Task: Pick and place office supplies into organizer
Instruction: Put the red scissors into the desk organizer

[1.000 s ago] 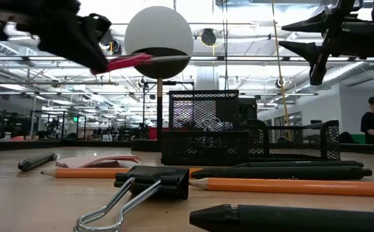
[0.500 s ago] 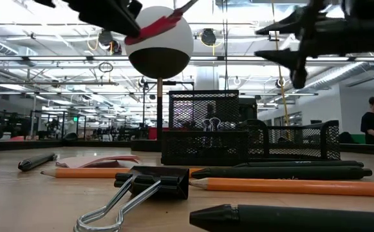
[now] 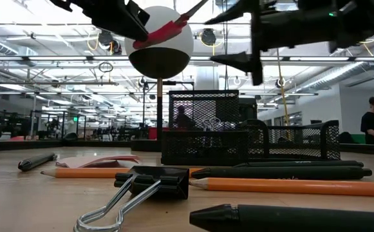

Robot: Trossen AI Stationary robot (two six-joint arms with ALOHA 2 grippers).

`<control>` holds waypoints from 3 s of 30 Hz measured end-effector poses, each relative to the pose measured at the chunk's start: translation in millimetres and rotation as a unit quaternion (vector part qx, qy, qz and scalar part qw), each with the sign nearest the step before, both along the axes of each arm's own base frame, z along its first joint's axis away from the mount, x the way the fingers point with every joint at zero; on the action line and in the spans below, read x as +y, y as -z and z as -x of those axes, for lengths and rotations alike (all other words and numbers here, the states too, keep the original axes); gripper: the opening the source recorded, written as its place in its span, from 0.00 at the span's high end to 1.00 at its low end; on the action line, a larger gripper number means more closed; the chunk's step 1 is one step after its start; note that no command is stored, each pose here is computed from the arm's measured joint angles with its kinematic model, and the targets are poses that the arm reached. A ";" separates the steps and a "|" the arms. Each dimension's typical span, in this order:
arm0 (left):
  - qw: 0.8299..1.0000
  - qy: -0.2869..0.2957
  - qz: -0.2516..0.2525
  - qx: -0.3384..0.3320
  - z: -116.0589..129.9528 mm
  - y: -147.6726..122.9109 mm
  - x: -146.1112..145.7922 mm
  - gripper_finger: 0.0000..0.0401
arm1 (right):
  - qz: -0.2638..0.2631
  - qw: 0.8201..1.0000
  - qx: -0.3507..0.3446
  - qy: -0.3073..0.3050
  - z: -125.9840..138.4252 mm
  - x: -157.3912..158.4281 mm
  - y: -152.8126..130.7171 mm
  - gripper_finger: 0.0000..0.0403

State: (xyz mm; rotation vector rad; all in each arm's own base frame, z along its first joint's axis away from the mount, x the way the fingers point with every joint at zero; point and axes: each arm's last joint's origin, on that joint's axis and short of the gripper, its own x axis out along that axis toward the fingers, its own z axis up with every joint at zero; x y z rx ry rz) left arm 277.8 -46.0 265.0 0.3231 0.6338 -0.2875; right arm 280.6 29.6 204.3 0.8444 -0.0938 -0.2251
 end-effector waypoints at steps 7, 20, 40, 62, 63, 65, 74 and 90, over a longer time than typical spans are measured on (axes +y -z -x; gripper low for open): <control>1.000 -0.001 0.020 0.014 1.2 1.4 -0.5 0.90 | 0.001 0.999 0.017 -0.028 -34.0 9.2 5.8 0.27; 0.999 -0.007 0.025 0.022 2.0 2.5 -0.5 0.92 | 0.005 0.995 0.035 -0.091 -82.4 20.1 10.8 0.29; 0.998 -0.031 0.047 0.023 1.7 2.0 -0.8 0.85 | 0.029 0.992 0.045 -0.116 -83.1 20.7 11.2 0.94; 0.987 -0.051 0.129 0.078 33.0 11.5 -46.2 0.53 | 0.264 0.963 0.033 -0.038 -66.1 49.7 -22.6 0.95; 0.987 -0.059 0.131 0.076 33.8 14.2 -47.9 0.52 | 0.279 0.959 0.040 -0.027 -65.5 51.1 -22.2 0.95; 0.986 -0.067 0.129 0.078 36.5 19.3 -51.2 0.52 | 0.292 0.955 0.048 -0.012 -64.9 52.4 -21.8 0.95; 0.990 -0.052 0.123 0.051 50.0 29.4 -67.7 0.59 | 0.327 0.944 0.023 0.019 -65.1 49.3 -29.4 0.95; 0.992 -0.064 0.108 0.035 52.3 30.9 -71.3 0.62 | 0.393 0.912 0.099 0.059 -81.5 37.2 12.8 0.95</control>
